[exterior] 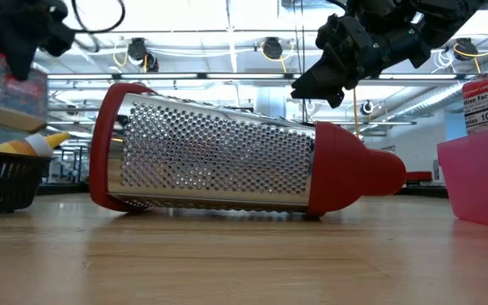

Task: Pick & Place Kitchen Items
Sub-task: Put the red seasoning can into the orange bin

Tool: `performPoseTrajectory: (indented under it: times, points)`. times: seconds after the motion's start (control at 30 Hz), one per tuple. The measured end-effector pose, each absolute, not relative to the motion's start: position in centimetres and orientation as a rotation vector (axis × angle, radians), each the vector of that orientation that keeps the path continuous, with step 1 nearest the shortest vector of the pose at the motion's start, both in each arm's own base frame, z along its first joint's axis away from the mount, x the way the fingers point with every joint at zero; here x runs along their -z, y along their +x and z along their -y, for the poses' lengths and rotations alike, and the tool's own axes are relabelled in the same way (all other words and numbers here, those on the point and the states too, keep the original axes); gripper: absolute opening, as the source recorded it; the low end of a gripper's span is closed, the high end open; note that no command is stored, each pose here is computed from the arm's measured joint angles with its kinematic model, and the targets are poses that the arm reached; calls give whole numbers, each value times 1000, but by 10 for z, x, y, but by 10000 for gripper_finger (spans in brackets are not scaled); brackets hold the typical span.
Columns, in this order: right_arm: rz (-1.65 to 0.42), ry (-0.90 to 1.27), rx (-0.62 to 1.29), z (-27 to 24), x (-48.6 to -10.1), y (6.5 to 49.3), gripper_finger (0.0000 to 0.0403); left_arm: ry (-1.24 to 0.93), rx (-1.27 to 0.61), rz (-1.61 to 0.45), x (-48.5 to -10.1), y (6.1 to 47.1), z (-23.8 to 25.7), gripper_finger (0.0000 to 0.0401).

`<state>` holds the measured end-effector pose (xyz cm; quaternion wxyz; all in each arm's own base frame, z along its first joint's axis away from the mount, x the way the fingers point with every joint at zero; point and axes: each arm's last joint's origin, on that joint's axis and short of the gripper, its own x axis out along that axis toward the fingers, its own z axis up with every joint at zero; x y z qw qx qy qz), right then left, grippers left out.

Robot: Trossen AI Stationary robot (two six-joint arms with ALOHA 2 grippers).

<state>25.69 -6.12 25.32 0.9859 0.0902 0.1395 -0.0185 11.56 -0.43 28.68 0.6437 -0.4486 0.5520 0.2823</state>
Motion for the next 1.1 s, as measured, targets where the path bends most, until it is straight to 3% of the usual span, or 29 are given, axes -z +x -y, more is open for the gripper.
performPoseTrajectory:
  times: [0.47, 1.1]
  points:
    - [-281, 190, 38, 61, -253, 257, 128, -1018, -493, -1371, -275, 136, 89, 207]
    - [-281, 179, 37, 61, -253, 257, 128, -1167, -627, -1489, -256, 119, 161, 207]
